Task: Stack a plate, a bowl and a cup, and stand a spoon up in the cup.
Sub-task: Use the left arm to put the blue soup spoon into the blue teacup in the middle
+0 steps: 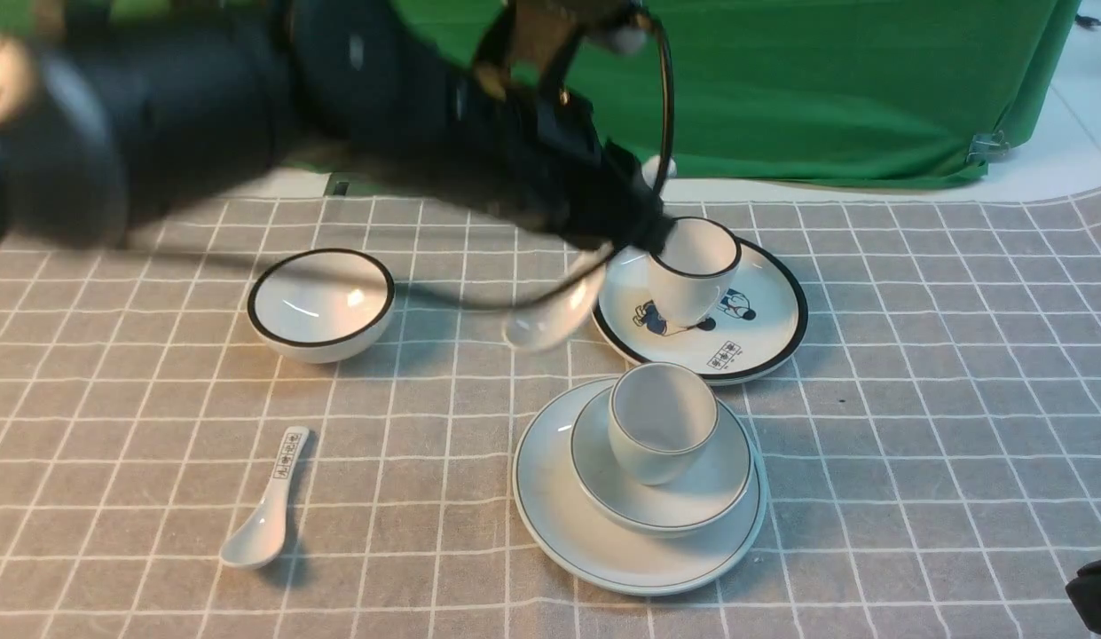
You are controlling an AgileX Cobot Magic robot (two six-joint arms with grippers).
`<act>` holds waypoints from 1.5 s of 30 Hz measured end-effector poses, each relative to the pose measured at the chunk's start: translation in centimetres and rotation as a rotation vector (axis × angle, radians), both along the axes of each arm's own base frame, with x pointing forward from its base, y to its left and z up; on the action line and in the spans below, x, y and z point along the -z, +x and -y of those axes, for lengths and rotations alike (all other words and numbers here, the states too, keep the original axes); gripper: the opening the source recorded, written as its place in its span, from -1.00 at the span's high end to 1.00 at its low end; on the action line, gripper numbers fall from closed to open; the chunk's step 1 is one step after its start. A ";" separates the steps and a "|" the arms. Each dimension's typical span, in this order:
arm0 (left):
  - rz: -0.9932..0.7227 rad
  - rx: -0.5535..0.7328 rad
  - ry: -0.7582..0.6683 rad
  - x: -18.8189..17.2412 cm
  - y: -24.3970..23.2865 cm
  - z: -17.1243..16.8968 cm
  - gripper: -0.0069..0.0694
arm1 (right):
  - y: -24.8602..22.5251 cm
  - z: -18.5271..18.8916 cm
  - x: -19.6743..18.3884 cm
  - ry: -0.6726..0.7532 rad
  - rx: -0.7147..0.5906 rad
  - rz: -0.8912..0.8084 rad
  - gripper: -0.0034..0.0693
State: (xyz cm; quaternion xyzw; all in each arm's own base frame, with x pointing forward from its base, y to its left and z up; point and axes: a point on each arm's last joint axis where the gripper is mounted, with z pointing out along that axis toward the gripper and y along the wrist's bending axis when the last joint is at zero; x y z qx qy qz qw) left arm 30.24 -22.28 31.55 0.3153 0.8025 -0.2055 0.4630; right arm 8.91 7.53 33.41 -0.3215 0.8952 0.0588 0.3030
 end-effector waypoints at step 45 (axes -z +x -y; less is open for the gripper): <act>0.390 0.121 -0.542 10.7 -2.8 0.4 0.53 | 0.2 -0.3 -0.3 0.079 0.049 0.010 0.72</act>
